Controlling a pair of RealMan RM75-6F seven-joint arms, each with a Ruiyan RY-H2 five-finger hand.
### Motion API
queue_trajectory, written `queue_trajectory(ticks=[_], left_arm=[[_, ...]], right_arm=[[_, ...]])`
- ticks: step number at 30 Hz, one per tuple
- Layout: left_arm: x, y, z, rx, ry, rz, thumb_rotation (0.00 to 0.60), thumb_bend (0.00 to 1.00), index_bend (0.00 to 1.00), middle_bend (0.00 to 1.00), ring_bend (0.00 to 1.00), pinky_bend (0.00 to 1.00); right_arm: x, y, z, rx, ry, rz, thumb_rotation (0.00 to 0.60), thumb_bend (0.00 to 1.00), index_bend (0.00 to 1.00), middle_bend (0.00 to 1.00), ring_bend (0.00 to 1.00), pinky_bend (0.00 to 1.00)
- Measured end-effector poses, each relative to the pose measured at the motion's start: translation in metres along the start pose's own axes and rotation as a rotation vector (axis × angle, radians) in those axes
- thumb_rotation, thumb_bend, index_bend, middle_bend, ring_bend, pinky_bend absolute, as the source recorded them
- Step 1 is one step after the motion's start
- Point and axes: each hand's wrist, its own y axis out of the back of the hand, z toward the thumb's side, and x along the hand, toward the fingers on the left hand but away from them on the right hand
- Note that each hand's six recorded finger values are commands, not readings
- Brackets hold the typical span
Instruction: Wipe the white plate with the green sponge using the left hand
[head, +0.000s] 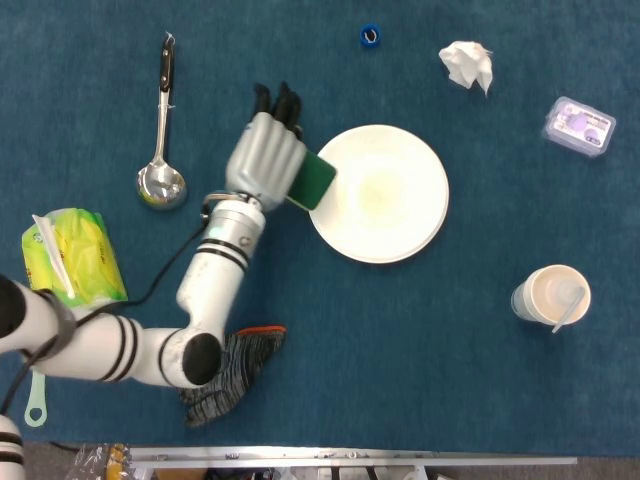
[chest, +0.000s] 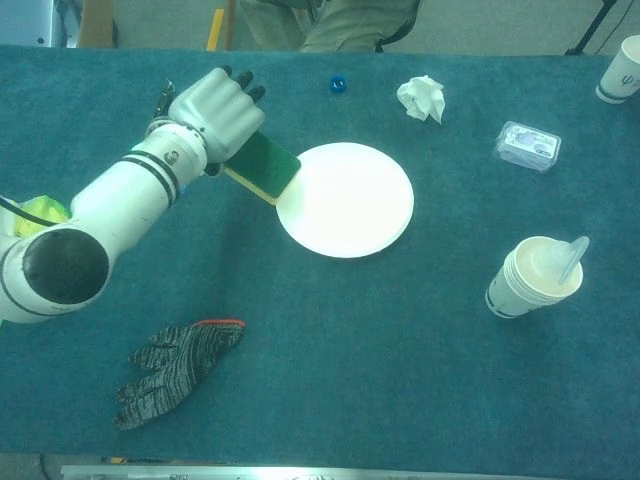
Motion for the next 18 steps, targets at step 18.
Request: queue_trajectory(ticks=[18], left_arm=[[-0.007,-0.04,-0.03,-0.017,0.05,-0.077,0.407,0.29,0.05,0.0,0.0,0.1]], right_arm=[[0.004,0.006,0.002,0.0,0.008,-0.014,0.6,0.32,0.17,0.24,0.12,0.26]])
